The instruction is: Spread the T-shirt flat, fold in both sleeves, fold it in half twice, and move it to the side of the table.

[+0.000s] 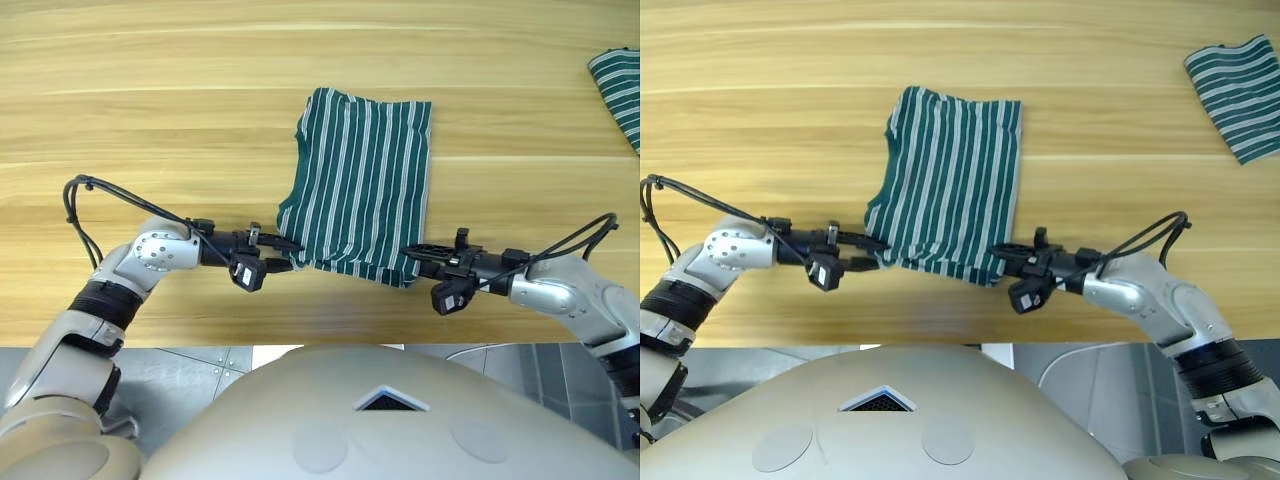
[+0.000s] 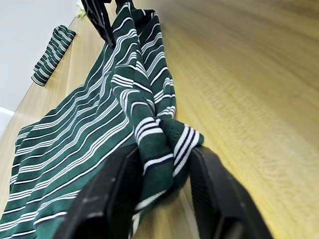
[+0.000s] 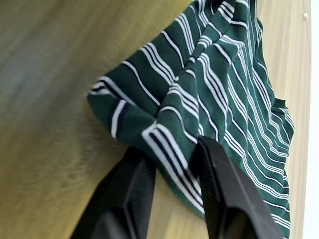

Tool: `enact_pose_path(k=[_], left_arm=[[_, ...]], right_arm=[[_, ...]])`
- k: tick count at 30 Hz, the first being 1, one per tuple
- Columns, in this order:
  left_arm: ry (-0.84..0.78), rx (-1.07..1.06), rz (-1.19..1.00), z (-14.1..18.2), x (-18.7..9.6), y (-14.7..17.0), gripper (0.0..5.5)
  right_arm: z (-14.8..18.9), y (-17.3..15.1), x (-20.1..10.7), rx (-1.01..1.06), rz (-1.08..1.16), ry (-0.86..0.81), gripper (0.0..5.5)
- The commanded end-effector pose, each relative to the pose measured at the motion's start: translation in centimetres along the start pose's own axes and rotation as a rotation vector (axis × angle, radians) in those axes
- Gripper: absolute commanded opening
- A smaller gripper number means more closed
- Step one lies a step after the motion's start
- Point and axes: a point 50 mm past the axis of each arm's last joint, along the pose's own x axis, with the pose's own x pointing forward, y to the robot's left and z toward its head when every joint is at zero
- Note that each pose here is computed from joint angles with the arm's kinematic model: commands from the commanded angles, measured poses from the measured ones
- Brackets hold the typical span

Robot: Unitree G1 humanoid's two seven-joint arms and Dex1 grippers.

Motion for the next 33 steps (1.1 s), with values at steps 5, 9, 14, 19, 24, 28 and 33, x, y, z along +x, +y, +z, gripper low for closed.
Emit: enact_pose_path(k=[5,9,14,19,24,28,33], left_arm=[[0.054,-0.063,-0.108,-0.9,0.7,-1.8,0.42],[0.049,-0.077,-0.069,-0.9,0.6,-1.7,0.22],[0.043,-0.105,0.120,-0.6,0.3,-0.9,0.15],[0.019,-0.154,0.154,-0.2,1.3,-2.1,0.15],[0.003,-0.171,0.254,0.0,2.0,-1.6,0.15],[0.032,-0.200,0.335,0.3,2.4,-2.1,0.15],[0.098,-0.235,0.335,1.5,1.3,-4.4,0.15]], right_arm=[[0.2,1.2,-0.4,0.004,0.113,-0.004,1.22],[-0.3,0.6,-0.5,0.020,0.055,0.001,0.73],[-1.2,-1.0,0.0,0.064,-0.095,-0.010,0.11],[-1.6,-1.5,0.2,0.079,-0.126,-0.007,0.11],[-1.3,-2.7,0.8,0.047,-0.163,-0.064,0.11],[-2.7,-2.8,1.8,0.044,-0.171,-0.033,0.11],[-1.5,-0.2,0.1,0.103,-0.118,-0.028,0.11]])
